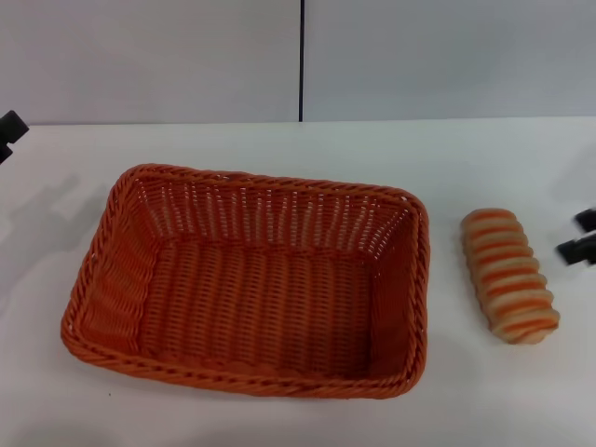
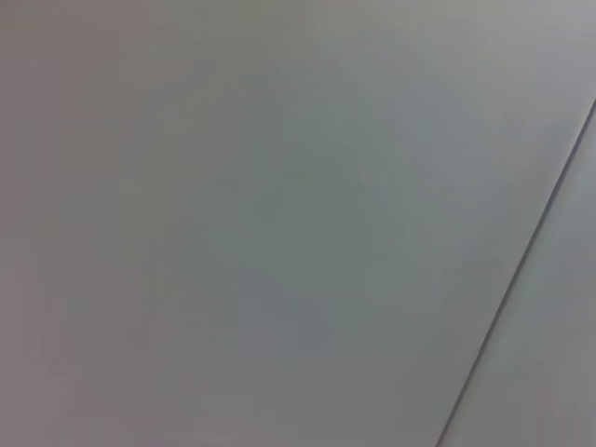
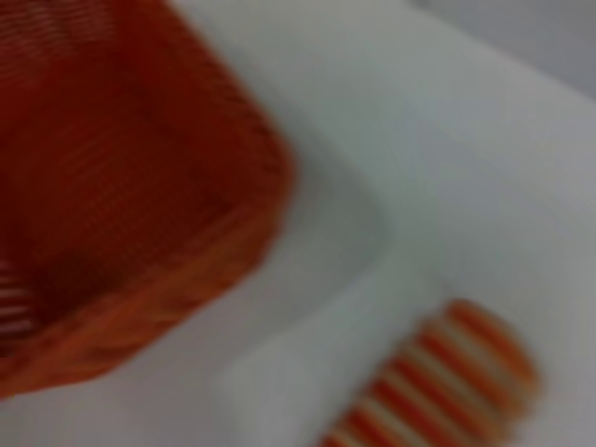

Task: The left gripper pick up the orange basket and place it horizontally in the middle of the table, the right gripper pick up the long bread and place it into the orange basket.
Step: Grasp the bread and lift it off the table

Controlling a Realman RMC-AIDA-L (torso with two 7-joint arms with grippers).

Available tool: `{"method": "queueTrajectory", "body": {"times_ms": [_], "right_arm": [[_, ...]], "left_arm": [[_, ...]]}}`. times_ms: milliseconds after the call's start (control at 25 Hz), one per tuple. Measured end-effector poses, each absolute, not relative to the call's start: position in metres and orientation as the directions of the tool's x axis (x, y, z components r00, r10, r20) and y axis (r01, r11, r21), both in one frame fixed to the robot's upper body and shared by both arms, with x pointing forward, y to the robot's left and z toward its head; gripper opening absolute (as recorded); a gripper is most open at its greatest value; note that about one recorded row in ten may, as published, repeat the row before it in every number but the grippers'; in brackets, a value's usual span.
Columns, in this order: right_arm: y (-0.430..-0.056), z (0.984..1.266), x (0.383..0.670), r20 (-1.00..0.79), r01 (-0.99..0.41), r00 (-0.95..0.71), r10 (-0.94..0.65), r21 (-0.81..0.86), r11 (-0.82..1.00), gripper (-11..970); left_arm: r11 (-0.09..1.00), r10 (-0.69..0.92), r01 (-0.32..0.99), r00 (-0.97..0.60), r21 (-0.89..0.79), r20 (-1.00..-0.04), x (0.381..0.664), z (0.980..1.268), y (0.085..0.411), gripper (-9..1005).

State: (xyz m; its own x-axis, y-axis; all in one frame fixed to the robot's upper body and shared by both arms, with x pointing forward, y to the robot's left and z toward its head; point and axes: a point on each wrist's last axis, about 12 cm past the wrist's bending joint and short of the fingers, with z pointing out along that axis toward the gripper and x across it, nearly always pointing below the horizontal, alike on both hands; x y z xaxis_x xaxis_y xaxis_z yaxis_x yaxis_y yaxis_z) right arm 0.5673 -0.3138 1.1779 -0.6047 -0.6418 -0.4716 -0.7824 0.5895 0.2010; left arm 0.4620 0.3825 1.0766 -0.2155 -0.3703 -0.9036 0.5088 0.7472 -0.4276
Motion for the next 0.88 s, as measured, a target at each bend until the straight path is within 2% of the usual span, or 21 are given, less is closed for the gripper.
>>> {"method": "queueTrajectory", "body": {"times_ms": [320, 880], "right_arm": [[-0.275, 1.149, 0.574, -0.405, -0.805, -0.593, -0.696, 0.278, 0.524, 498], [-0.272, 1.135, 0.576, -0.391, -0.786, -0.619, -0.682, 0.286, 0.549, 470]], "left_arm": [[0.748, -0.369, 0.510, -0.212, -0.425, -0.905, 0.463, 1.077, 0.382, 555], [0.752, -0.383, 0.496, -0.207, -0.434, -0.900, 0.462, 1.077, 0.385, 552]]}}
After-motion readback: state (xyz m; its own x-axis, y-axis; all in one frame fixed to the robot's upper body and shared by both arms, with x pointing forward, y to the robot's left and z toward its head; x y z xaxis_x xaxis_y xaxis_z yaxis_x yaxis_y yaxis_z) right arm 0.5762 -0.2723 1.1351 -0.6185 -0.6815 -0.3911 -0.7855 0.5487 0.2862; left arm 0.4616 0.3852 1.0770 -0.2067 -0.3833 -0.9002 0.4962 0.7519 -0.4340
